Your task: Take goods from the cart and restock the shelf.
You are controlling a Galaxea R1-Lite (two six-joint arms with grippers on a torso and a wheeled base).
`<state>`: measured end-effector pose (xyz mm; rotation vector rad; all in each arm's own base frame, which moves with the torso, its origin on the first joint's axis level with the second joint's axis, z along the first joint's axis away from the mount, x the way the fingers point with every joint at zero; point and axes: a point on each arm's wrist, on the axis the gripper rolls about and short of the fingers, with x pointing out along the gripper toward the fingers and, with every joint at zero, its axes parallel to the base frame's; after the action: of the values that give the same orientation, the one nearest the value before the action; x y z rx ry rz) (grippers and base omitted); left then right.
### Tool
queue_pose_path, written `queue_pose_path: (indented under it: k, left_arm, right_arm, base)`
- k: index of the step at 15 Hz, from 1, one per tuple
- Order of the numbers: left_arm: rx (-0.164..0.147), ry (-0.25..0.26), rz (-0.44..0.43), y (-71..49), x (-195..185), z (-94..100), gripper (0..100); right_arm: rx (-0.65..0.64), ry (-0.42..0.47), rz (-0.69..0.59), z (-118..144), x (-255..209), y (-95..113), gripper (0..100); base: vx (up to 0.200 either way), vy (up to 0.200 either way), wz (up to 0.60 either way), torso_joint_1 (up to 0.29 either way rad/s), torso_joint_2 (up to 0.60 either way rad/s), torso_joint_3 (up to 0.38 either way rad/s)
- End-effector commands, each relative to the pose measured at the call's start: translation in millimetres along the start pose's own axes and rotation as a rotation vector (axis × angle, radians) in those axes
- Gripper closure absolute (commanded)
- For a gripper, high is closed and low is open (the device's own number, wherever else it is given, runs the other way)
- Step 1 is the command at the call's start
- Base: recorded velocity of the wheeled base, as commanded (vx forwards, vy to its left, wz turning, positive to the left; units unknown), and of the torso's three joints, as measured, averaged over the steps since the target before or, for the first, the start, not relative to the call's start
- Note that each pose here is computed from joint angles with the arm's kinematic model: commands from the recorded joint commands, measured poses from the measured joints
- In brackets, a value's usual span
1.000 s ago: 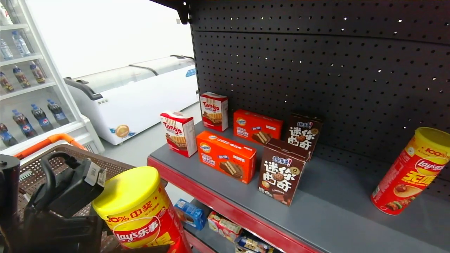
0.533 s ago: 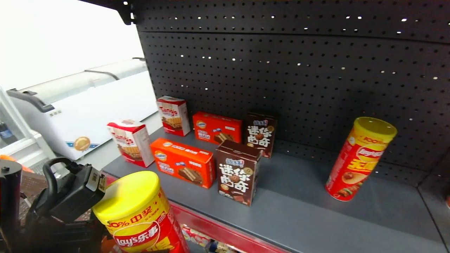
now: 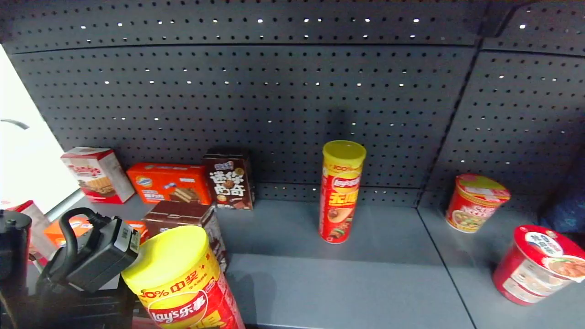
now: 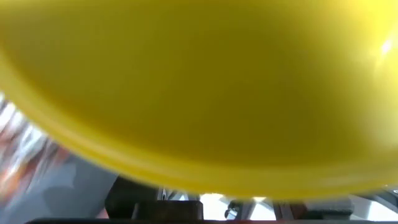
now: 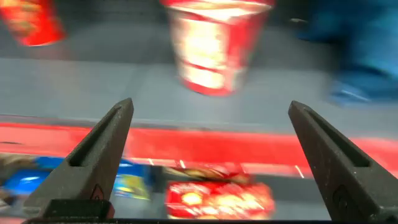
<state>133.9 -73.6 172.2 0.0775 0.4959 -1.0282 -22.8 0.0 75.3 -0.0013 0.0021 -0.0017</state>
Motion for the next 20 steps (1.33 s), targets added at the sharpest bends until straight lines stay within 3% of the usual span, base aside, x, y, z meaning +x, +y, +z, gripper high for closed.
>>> queue_pose_path:
  k: [1, 10, 14, 20]
  left_arm:
    - [0.000, -0.002, 0.001, 0.1, 0.1, 0.2, 100]
    - [0.008, -0.015, 0.009, -0.4, -1.6, 2.4, 100]
    - [0.056, -0.059, -0.005, -8.7, -7.0, 15.0, 100]
    - [0.093, -0.047, 0.027, -18.1, -2.2, 18.8, 100]
  right_arm:
    - [0.000, -0.001, 0.000, 0.0, 0.0, 0.0, 0]
    - [0.000, -0.001, 0.000, 0.0, 0.0, 0.0, 0]
    - [-0.009, -0.002, 0.014, 0.4, -0.2, 0.2, 0]
    - [-0.046, -0.004, 0.018, 1.4, -0.5, 0.3, 0]
  base:
    - [0.000, 0.000, 0.00, 0.000, 0.00, 0.000]
    - [0.000, 0.000, 0.00, 0.000, 0.00, 0.000]
    - [0.000, 0.000, 0.00, 0.000, 0.00, 0.000]
    - [0.000, 0.000, 0.00, 0.000, 0.00, 0.000]
